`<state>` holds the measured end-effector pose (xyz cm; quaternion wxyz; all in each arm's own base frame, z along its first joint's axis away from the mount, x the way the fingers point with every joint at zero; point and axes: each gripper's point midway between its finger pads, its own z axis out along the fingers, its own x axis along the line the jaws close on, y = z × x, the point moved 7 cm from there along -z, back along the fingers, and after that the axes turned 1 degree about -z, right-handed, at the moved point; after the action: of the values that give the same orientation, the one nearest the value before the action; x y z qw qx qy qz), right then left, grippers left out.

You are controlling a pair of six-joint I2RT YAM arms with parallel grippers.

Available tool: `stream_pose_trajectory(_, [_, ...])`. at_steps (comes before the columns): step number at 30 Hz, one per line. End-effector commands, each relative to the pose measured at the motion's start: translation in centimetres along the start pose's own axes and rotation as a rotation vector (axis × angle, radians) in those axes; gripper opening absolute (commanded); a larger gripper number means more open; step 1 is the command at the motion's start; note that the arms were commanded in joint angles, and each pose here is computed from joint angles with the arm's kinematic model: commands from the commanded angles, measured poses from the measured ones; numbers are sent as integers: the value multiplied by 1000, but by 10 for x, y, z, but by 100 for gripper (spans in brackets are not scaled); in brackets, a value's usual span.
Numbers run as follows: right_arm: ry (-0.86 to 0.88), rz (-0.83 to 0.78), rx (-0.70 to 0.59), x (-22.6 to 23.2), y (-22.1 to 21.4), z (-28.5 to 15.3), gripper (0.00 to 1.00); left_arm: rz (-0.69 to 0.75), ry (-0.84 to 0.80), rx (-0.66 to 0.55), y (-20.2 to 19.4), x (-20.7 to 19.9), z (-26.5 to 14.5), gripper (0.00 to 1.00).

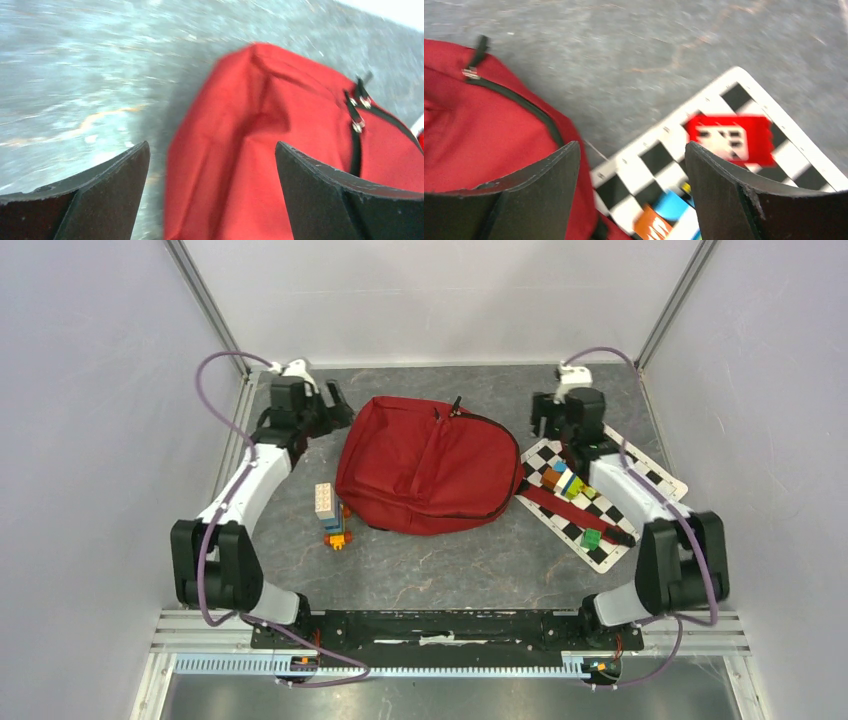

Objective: Pack the student bag
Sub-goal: Reset both arms

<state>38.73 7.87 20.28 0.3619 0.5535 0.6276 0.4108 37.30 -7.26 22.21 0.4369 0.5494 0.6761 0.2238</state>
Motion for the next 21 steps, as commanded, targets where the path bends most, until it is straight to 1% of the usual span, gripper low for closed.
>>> stream_pose_trajectory(1, [-153, 9, -101, -43, 11, -51, 81, -66, 168, -209, 50, 27, -48, 100])
stream_pose_trajectory(3, [-216, -16, -154, -53, 14, -70, 81, -37, 230, -266, 57, 33, -65, 100])
stream_pose_trajectory(5, [-269, -32, -238, -60, 16, -92, 81, -20, 275, -314, 62, 36, -82, 100])
stream_pose_trajectory(7, [-323, -13, -314, -65, 13, -110, 82, -8, 288, -351, 64, 37, -94, 100])
stream_pose_trajectory(9, [-373, -26, -364, -71, 4, -123, 82, -6, 290, -377, 64, 37, -104, 100])
stream_pose_trajectory(13, [-416, -10, -391, -75, -7, -132, 83, -11, 298, -388, 57, 40, -108, 100])
stream_pose_trajectory(21, [-428, -7, -396, -76, -4, -132, 83, -3, 303, -373, 53, 42, -107, 100])
